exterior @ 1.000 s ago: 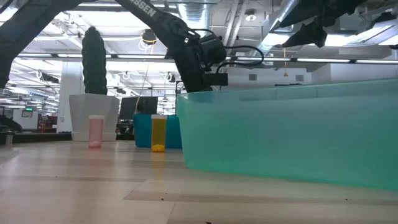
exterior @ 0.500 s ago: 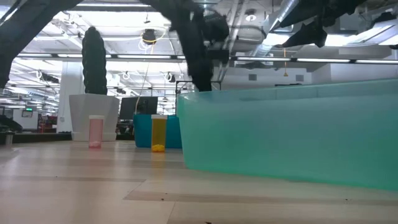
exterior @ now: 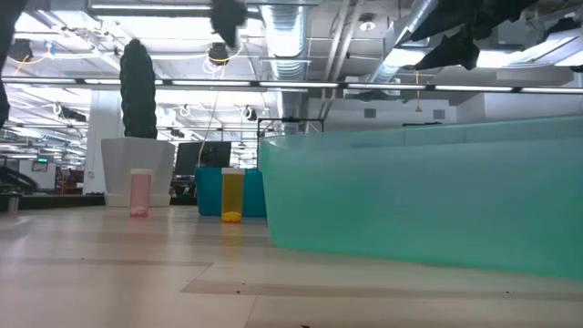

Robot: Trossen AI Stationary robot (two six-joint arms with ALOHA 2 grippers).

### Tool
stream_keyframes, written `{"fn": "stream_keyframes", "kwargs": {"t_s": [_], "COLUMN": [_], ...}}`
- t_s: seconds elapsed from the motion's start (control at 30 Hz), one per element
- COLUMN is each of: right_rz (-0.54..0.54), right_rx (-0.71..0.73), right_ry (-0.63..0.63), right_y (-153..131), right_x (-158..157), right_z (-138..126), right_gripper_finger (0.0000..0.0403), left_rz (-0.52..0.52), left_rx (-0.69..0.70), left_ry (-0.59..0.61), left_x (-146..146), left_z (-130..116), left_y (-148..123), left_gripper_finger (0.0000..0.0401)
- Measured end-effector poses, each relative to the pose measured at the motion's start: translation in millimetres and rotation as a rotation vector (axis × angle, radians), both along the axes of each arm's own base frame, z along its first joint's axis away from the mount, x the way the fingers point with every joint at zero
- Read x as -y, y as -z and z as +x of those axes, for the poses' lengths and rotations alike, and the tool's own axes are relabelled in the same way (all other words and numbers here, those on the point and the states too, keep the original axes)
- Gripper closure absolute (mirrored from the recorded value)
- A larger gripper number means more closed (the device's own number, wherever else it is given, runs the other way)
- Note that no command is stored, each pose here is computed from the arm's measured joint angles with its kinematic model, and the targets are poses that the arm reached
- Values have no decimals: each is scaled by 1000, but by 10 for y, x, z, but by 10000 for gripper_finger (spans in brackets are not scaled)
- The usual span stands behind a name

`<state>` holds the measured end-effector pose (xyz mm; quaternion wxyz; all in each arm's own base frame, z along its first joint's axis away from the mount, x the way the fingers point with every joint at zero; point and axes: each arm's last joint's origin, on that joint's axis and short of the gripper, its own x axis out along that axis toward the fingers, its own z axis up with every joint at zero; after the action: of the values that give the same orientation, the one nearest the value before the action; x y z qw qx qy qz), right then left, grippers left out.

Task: Pick and place medicine bottles into bin by pill shape (circle, oval)
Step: Put the large orange pill bottle into the blue bin

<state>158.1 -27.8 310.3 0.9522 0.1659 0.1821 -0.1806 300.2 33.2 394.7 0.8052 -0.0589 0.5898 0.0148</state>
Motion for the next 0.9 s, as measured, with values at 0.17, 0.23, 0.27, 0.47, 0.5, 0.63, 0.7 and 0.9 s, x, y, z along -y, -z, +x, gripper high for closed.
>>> {"fn": "stream_keyframes", "kwargs": {"t_s": [0.17, 0.23, 0.27, 0.47, 0.5, 0.63, 0.7, 0.9], "right_rz": [0, 0, 0, 1, 3, 3, 3, 3], "right_rx": [1, 1, 1, 1, 2, 2, 2, 2], "right_ry": [0, 0, 0, 0, 0, 0, 0, 0], "right_y": [0, 0, 0, -1, -1, -1, 0, -1], "right_x": [0, 0, 0, 0, 0, 0, 0, -1], "right_z": [0, 0, 0, 0, 0, 1, 1, 0], "right_gripper_finger": [69, 69, 69, 69, 69, 69, 69, 69], "left_rz": [-50, -56, -56, -115, -125, -192, -222, -334], "left_rx": [69, 98, 108, 96, 83, 57, 42, 36], "left_ry": [-64, -106, -121, -163, -155, -177, -206, -236], "left_x": [661, 923, 1057, 1773, 1880, 2223, 2345, 2615], "left_z": [-431, -561, -637, -953, -1002, -1183, -1282, -1524], "left_y": [-131, -96, -70, 307, 390, 744, 899, 1218], "left_gripper_finger": [101, 101, 101, 101, 101, 101, 101, 101]}}
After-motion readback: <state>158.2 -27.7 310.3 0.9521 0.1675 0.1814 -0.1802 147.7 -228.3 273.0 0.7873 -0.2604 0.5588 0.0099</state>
